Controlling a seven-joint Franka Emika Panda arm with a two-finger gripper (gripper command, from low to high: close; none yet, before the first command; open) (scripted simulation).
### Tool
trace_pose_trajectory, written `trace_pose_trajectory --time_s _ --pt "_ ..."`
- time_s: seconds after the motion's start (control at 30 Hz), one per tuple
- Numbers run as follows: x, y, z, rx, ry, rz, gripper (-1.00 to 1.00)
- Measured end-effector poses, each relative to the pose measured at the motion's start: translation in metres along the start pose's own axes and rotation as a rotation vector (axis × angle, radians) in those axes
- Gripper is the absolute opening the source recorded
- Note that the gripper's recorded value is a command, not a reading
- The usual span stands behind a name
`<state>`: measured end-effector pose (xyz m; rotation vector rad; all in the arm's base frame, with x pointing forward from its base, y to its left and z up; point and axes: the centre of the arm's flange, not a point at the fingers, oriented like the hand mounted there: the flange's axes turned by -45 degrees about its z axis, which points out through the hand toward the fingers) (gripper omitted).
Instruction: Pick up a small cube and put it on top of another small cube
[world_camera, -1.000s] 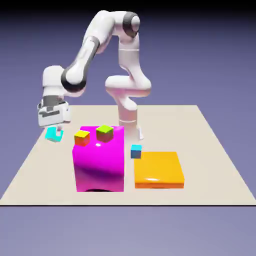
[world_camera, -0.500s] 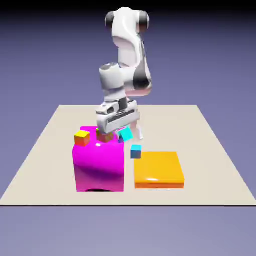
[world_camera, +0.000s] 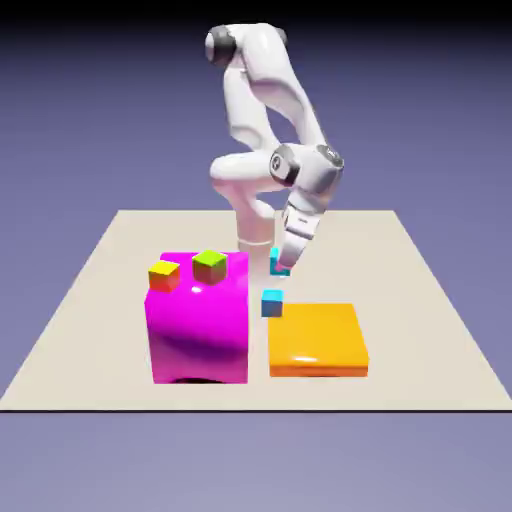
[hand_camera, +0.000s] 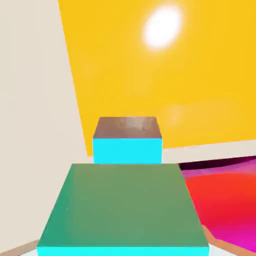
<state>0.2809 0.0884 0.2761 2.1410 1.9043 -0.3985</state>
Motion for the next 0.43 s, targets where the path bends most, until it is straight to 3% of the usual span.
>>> trace_pose_trajectory --time_s 0.13,0.17,0.23,0.43 --pt "0.005 -0.003 0.045 0.003 0.007 -0.004 -1.0" --pt "0.005 -0.003 0.045 0.004 0.007 -0.004 1.0" --pt "0.005 -0.003 0.045 0.002 0.007 -0.004 1.0" --pt "-0.002 -0.003 -0.023 0.002 0.007 -0.004 1.0"
